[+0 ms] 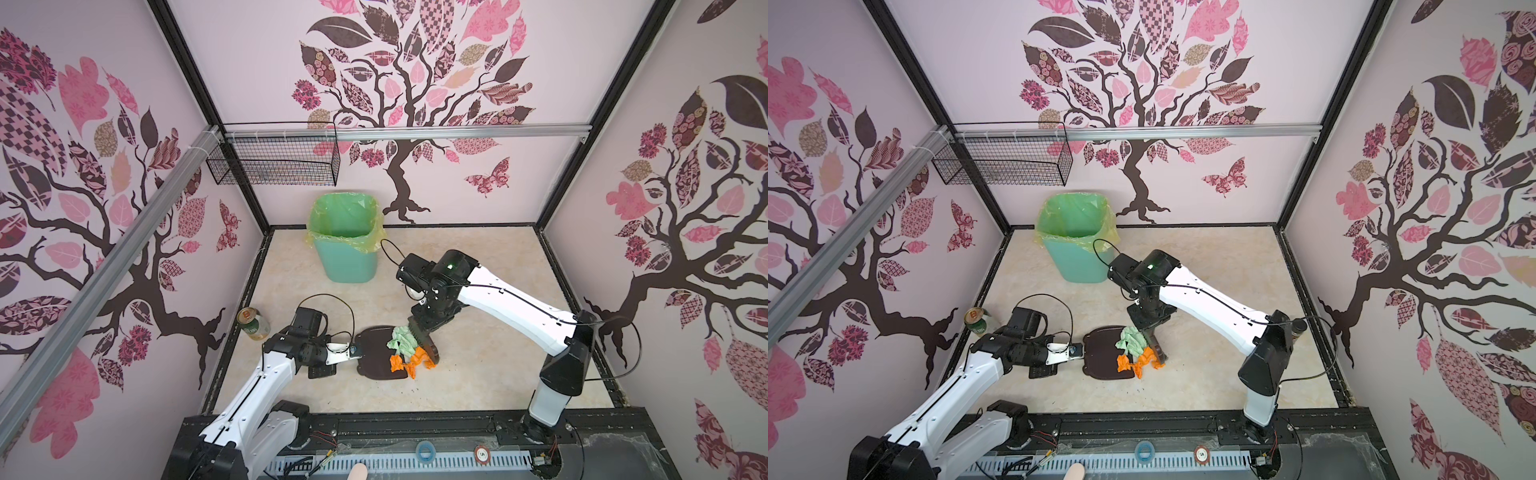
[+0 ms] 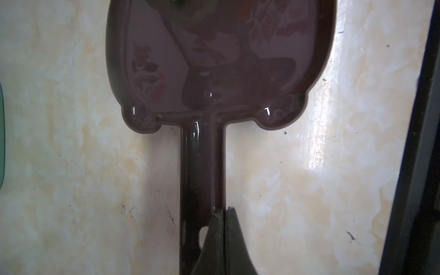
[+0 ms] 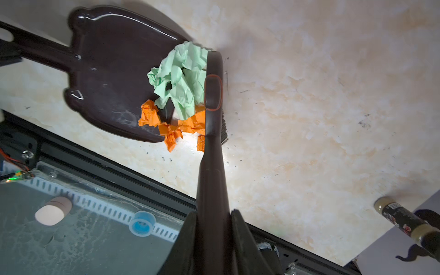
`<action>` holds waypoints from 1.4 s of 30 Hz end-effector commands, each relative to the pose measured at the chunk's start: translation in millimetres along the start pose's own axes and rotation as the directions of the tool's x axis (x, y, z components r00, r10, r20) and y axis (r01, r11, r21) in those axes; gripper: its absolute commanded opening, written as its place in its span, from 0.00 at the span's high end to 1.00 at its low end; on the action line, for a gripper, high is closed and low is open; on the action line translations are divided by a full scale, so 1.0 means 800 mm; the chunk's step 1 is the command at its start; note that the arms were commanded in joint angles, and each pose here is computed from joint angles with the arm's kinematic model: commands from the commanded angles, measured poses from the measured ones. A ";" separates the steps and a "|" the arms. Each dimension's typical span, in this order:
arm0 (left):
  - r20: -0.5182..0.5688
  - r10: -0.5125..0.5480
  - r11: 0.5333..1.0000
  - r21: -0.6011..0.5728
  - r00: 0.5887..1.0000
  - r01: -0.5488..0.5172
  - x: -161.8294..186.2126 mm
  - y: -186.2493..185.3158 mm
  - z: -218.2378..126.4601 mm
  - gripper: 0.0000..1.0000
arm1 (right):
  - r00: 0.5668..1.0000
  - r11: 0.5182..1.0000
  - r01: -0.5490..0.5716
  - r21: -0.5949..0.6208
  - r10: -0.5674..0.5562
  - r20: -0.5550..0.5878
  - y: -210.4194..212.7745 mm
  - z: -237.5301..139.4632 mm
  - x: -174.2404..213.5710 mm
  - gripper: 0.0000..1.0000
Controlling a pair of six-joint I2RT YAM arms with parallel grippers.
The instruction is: Sweep away the paper scraps from the table
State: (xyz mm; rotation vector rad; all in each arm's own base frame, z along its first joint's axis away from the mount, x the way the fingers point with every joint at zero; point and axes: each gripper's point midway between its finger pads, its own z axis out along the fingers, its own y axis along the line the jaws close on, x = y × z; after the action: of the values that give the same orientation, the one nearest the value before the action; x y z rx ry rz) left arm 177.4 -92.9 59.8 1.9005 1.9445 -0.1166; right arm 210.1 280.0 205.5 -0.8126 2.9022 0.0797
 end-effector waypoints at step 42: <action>0.231 -0.103 0.981 -0.135 0.968 0.136 -0.089 0.052 -0.115 1.00 | 0.955 0.973 -0.220 0.064 0.202 0.219 -0.139 -0.044 0.026 1.00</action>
State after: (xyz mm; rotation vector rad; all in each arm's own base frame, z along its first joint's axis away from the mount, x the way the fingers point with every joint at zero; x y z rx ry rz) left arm 201.2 -120.4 164.5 1.6210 1.8611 -0.1479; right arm 243.3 169.1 219.5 -0.4541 2.8344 -0.0143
